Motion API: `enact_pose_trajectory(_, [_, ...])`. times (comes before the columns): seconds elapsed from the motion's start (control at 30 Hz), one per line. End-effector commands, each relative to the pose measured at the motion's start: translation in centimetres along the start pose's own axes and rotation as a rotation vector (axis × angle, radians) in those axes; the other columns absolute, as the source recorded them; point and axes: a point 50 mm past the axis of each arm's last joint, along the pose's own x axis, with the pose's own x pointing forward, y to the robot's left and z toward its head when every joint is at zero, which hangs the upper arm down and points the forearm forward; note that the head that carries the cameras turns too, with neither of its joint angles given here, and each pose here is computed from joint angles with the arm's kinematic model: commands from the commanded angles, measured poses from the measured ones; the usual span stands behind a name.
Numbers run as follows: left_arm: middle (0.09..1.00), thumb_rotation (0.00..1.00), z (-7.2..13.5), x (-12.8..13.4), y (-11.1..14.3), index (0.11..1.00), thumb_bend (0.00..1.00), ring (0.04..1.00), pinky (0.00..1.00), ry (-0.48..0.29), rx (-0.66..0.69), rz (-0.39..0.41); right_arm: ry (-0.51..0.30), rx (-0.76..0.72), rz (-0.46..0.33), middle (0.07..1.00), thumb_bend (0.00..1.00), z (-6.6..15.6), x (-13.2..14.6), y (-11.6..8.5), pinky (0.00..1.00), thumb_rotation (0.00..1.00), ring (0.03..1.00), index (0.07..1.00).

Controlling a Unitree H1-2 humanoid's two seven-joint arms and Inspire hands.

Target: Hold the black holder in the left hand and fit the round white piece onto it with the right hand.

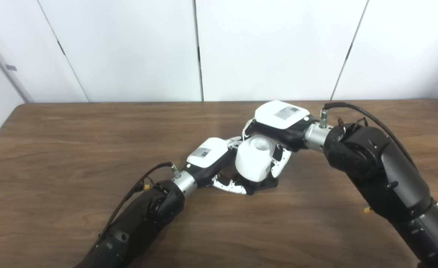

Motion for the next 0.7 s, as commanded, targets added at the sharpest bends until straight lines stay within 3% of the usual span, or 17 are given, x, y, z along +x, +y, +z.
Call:
enact_pose_trajectory(0.0, [0.871,0.08,-0.9,-1.6,-3.1,0.485,0.52,0.930,0.83,0.084,0.027,-0.182,-0.007,-0.045,-0.022,0.733,0.53,-0.1,-0.5,-1.5,0.71,0.14,0.791,0.482])
enact_pose_trajectory(0.67, [0.866,0.08,-0.5,-1.6,-3.1,0.485,0.52,0.926,0.82,0.079,0.017,-0.177,-0.018,-0.039,0.028,0.725,0.52,0.3,0.1,0.0,0.71,0.14,0.798,0.482])
